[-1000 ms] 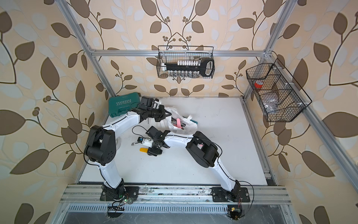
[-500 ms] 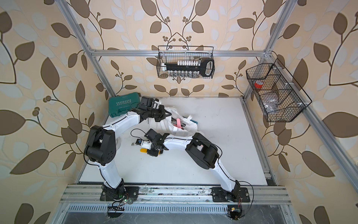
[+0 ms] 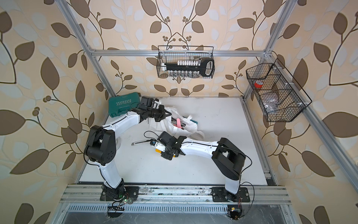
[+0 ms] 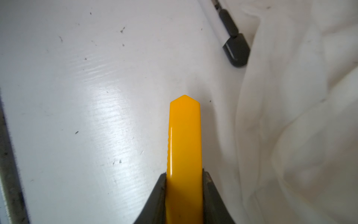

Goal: Place the art knife into the pouch
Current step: Pick up the utility knife at the center of the board, then place the utility knife in the pouch.

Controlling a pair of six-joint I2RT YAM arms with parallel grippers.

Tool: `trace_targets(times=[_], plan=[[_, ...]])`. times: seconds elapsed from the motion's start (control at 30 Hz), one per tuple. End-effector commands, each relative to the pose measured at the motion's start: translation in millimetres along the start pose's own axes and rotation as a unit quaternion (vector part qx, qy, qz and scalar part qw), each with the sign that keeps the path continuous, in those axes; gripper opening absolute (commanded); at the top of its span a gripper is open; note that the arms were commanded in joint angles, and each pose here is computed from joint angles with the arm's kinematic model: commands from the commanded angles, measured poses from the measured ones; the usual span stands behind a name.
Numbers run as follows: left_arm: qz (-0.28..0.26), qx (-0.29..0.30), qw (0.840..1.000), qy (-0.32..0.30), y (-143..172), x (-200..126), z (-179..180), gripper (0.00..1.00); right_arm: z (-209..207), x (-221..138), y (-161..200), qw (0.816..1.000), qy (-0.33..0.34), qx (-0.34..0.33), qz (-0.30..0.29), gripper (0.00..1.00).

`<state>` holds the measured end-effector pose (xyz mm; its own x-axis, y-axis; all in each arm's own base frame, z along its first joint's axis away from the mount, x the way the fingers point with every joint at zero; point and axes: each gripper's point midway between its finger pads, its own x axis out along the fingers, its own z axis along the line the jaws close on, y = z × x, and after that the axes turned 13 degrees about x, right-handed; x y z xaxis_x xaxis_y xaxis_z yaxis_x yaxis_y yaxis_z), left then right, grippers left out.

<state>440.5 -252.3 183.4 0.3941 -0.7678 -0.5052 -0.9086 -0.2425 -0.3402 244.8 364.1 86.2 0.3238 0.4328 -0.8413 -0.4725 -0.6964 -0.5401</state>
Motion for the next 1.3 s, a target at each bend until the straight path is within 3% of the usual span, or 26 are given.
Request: trace_targets(times=[0.0, 0.23, 0.5, 0.7, 0.9, 1.27], plan=[[-0.018, 0.023, 0.999, 0.032, -10.2, -16.8, -24.3, 0.0, -22.3, -36.9, -2.9, 0.998, 0.053, 0.039, -0.018, 0.25], [-0.018, 0.024, 0.999, 0.033, -10.1, -17.1, -24.5, 0.0, -64.9, -107.2, -28.7, 0.986, 0.102, 0.103, -0.086, 0.26], [-0.016, 0.022, 0.999, 0.031, -8.9, -15.9, -22.7, 0.0, -126.2, -145.1, -49.5, 0.962, 0.171, 0.168, -0.127, 0.28], [-0.017, 0.023, 0.999, 0.031, -9.7, -16.3, -23.4, 0.0, -168.3, -135.4, -65.5, 0.953, 0.167, 0.206, -0.144, 0.29], [-0.016, 0.023, 0.999, 0.031, -9.3, -16.1, -23.4, 0.0, -192.3, -102.6, -80.1, 0.954, 0.148, 0.214, -0.148, 0.29], [-0.014, 0.021, 0.999, 0.03, -9.7, -13.9, -21.9, 0.0, -188.0, -63.3, -84.8, 0.963, 0.101, 0.204, -0.145, 0.29]])
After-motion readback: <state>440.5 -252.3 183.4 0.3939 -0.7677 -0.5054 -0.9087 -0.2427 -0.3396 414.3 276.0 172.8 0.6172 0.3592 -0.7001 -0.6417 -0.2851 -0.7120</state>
